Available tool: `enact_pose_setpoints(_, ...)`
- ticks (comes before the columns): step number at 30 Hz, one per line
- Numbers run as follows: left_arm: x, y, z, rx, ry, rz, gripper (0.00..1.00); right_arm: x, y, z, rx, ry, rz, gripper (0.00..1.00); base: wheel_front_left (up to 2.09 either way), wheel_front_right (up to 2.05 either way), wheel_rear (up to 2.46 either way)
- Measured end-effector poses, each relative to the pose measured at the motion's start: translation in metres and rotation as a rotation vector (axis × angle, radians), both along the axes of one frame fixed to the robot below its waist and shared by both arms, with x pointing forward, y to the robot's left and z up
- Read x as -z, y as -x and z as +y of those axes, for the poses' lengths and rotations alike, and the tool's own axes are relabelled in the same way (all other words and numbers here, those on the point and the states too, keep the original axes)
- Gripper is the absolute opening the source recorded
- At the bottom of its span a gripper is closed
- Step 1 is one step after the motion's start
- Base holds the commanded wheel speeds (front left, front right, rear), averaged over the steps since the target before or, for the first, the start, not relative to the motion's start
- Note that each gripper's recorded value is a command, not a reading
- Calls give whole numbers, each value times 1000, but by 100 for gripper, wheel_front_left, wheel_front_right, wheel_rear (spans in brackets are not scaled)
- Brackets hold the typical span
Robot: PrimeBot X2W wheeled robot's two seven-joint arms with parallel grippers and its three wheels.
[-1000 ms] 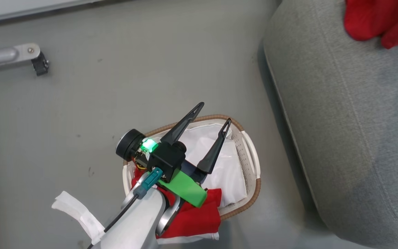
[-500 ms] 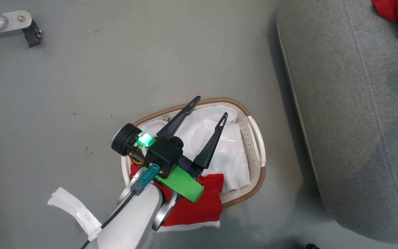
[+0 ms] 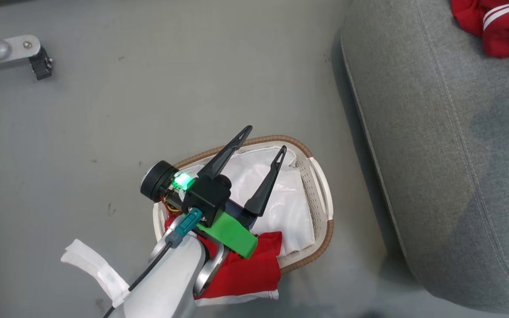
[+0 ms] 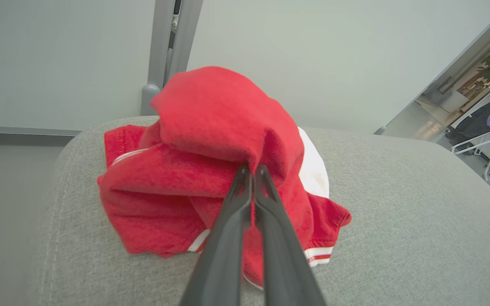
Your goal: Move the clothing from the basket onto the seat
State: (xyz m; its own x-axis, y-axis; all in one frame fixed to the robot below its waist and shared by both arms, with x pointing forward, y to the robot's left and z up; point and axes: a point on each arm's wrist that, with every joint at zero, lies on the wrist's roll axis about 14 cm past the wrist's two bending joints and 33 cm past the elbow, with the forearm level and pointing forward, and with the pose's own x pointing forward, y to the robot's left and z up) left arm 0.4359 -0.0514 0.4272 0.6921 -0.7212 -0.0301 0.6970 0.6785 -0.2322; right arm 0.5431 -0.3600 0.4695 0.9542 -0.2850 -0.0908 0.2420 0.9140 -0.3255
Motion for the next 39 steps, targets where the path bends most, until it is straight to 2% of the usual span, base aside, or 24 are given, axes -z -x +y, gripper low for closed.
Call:
enact_pose_setpoints(4,-8,4,3,-18,5,-4,100,-9,6,9,-33,12,-12,100,0,0,0)
enact_pose_setpoints(11,-29,6,22,-92,10,-34,100,-50,9,34,-117,35,-97,100,0,0,0)
enact_pose_setpoints(23,-64,19,81,-292,0,-99,100,-122,23,114,-313,-19,-285,100,0,0,0)
enact_pose_setpoints(31,-69,34,142,-491,-7,-99,100,-122,47,171,-420,-132,-333,100,0,0,0)
enact_pose_setpoints(39,-61,57,198,-674,-26,-69,100,-98,79,214,-472,-274,-320,100,0,0,0)
